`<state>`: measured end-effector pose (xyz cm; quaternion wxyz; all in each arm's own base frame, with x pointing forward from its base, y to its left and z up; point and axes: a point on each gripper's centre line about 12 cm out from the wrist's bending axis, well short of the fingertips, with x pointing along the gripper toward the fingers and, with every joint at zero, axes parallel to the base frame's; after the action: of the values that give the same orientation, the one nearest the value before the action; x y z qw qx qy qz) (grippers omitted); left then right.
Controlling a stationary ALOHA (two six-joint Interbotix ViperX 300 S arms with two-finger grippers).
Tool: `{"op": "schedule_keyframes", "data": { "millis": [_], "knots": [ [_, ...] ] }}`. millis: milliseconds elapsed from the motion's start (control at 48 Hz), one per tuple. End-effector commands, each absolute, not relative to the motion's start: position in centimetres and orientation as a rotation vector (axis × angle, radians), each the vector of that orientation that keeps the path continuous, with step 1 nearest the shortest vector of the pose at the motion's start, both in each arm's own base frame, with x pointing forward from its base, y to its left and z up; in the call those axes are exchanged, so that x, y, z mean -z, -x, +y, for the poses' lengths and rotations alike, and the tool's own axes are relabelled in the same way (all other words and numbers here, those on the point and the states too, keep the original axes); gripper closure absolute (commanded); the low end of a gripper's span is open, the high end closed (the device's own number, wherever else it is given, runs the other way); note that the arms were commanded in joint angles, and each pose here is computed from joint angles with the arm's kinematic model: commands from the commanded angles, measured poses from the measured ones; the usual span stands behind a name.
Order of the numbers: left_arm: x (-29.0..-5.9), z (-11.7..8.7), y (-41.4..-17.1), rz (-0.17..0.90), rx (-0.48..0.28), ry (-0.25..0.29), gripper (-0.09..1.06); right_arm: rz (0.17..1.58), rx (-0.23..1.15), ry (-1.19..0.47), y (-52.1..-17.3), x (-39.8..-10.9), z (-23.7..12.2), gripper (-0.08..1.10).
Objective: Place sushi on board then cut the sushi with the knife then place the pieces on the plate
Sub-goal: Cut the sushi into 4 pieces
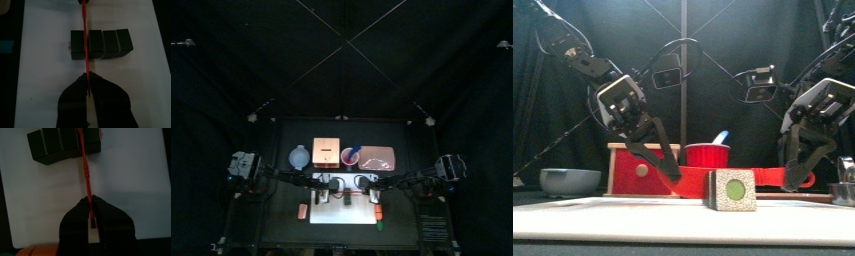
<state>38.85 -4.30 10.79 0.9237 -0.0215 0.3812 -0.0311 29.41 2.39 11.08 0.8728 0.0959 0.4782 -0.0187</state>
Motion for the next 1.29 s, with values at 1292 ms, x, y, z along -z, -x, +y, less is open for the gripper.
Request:
{"op": "schedule_keyframes", "data": {
  "millis": [1292],
  "knots": [
    [-15.2,-6.7,-38.8,0.683,0.119,0.056,0.56,0.852,-0.016,-0.246,-29.0,-17.4,3.7,0.75]
  ]
}}
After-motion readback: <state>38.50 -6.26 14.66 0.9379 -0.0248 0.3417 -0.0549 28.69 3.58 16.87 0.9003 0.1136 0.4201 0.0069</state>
